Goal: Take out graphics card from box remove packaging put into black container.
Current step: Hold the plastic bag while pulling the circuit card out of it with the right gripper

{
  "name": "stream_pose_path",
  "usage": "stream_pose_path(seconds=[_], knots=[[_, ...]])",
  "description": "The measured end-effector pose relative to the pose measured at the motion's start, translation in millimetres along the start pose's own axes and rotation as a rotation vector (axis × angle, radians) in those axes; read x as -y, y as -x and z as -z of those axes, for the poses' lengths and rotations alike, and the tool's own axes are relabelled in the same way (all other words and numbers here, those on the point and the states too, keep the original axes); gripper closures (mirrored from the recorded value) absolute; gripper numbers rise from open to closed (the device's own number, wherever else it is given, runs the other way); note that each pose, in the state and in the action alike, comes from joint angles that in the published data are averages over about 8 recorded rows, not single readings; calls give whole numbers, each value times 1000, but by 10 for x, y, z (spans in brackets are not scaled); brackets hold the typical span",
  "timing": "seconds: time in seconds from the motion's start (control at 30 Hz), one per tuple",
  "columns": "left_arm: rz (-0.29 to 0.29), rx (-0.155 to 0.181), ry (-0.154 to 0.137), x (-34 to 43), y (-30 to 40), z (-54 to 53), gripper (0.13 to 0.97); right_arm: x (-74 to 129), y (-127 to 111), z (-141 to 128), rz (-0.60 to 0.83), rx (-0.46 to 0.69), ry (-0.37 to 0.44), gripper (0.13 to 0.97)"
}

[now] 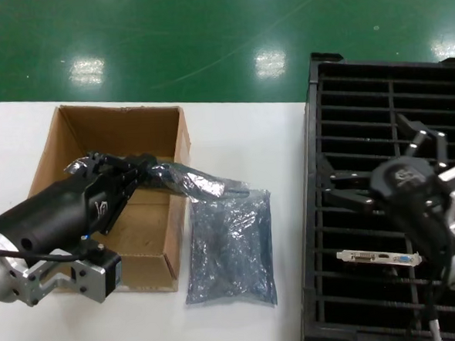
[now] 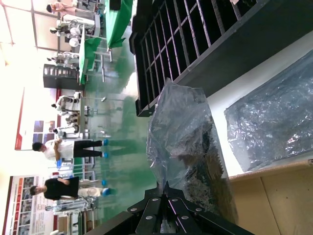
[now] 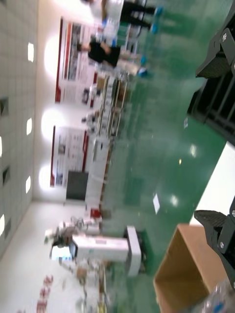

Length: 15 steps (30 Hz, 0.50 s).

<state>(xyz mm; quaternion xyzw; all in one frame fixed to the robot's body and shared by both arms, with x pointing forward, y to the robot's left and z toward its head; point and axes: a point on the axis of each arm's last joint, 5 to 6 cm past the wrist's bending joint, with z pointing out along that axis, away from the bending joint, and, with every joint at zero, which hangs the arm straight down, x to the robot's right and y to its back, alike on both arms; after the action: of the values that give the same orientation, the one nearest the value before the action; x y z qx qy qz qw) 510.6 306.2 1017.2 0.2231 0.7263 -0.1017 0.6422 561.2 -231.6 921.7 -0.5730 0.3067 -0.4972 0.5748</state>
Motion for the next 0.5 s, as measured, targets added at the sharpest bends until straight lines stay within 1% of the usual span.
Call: stream_pose_path(seconds=[0.1, 0.37, 0.4, 0.5], knots=[[0, 0, 0, 0, 0, 0, 957, 61, 30, -71, 28, 57, -2, 155], [0, 0, 0, 0, 0, 0, 957, 196, 194, -189, 106, 203, -1, 247], [0, 0, 0, 0, 0, 0, 957, 209, 217, -197, 113, 217, -2, 247], [0, 0, 0, 0, 0, 0, 957, 238, 289, -217, 138, 259, -3, 306]])
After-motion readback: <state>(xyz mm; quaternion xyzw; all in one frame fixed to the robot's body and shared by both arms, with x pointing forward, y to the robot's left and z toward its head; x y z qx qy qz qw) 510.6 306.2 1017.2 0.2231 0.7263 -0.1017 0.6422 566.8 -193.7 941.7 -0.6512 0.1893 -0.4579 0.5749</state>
